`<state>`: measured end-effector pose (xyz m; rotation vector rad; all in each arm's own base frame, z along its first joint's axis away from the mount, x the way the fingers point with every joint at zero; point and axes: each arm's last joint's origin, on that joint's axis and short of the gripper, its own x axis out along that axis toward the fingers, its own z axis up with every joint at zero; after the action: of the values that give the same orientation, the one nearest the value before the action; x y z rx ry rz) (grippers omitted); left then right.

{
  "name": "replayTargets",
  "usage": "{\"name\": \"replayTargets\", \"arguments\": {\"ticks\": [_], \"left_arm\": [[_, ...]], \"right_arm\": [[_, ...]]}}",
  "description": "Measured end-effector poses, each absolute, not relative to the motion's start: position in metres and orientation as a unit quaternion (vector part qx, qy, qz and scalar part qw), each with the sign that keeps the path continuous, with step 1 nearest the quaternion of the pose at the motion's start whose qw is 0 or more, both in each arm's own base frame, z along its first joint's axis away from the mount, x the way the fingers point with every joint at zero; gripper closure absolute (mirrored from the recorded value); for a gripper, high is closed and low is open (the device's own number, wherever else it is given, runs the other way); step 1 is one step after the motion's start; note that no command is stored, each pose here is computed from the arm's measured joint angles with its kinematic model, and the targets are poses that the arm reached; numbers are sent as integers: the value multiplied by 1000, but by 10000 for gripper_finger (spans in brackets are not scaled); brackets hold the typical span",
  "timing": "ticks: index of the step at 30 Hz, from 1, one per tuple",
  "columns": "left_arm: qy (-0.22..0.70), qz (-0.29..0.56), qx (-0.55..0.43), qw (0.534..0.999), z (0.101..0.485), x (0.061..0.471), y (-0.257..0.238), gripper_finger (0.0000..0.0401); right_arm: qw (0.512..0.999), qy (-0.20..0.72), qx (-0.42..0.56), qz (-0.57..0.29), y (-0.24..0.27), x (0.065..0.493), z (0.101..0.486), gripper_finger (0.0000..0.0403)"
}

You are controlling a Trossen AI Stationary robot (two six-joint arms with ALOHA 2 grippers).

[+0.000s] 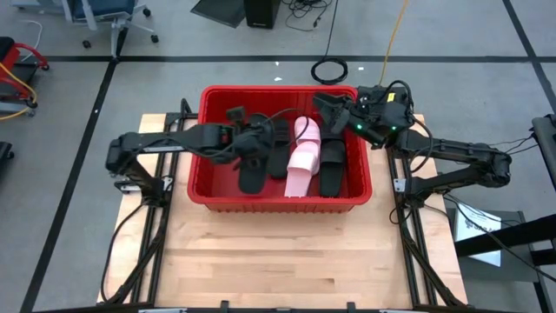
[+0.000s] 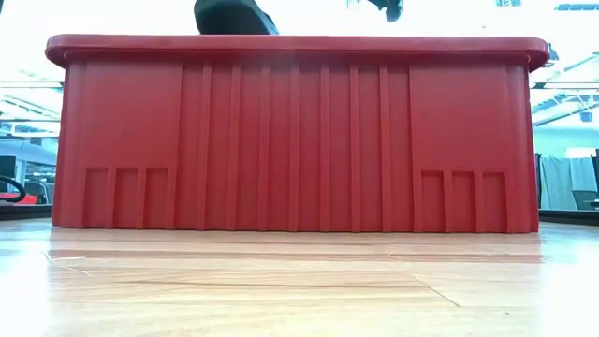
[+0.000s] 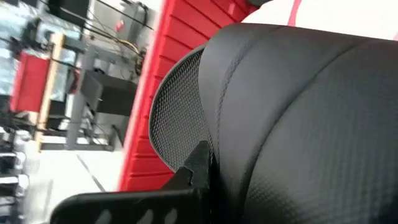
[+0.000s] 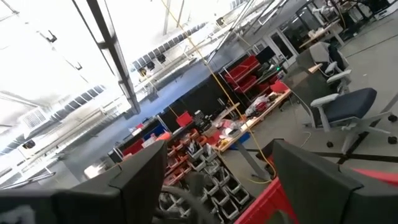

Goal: Pick and place slides into bin
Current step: Put the black slide into the red container

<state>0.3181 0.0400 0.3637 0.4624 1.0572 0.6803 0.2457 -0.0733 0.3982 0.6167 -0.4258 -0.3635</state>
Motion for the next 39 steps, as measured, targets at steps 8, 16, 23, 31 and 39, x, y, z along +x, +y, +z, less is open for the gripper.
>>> {"name": "replayTargets", "arguments": {"ticks": [8,16,23,31,39], "left_arm": [[474,328,173,799,327,352,61,387],[498,334,149,786,270,347,70,385],[516,324,133,781,231,339,64,378],[496,320,118,799,218,344,64,378],[523,296,151,785,191,358,67,377]], "right_arm": [[913,-213,301,-174,-72,242,401,122],[910,-214,311,-169,-72,242,401,122],[912,-211,307,-172,-72,242,401,122],[914,-199,305,-179,-73,243,398,122],[913,-197,310,-181,-73,243,397,122]]}}
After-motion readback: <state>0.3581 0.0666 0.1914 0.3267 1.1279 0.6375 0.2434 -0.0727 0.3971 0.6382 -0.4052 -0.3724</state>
